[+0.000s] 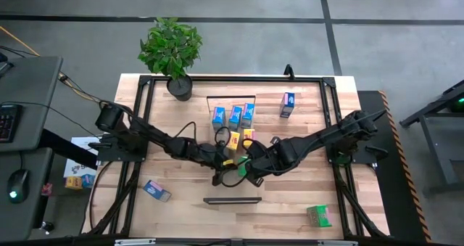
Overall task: Stack cereal on shelf
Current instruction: Put the top green cereal box on the shelf, then put the green cereal box on the shelf aligned with the other green cereal box
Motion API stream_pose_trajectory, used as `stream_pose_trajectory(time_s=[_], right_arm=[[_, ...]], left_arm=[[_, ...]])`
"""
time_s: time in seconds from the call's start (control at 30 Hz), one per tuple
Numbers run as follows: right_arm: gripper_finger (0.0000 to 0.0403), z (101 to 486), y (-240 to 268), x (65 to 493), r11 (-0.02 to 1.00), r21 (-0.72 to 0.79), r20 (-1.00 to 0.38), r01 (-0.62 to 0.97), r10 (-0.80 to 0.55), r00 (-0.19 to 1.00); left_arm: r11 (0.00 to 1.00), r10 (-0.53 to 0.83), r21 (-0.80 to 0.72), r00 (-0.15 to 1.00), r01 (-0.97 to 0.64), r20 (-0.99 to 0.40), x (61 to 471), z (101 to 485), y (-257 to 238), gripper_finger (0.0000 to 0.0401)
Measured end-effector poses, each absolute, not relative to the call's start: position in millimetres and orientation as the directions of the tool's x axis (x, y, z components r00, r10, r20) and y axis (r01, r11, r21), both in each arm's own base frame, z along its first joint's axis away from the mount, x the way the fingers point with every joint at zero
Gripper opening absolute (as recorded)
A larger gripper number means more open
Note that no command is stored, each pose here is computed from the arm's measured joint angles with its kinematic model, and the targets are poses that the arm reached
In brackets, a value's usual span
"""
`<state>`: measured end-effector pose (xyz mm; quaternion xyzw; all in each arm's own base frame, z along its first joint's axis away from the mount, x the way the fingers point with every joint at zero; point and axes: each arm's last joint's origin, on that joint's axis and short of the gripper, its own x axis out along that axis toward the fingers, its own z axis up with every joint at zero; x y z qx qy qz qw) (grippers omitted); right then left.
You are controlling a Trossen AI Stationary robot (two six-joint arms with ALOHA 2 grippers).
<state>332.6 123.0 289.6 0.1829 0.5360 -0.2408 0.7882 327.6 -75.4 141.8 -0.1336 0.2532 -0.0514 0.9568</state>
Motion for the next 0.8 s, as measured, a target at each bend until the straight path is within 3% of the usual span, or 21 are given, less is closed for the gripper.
stream_pose_trajectory(time_s=[0.43,0.8], right_arm=[[0.0,300.7,118.6,317.7,0.834,-0.027,-0.939,0.55,-0.209,0.272],[0.0007,344.4,114.5,248.9,0.768,-0.09,-0.954,0.634,-0.25,0.167]], left_arm=[[0.941,-0.236,-0.331,0.839,0.071,-0.49,332.6,136.8,-78.1,0.0],[0.891,-0.395,-0.406,0.789,0.203,-0.471,296.7,205.8,-77.3,0.0]])
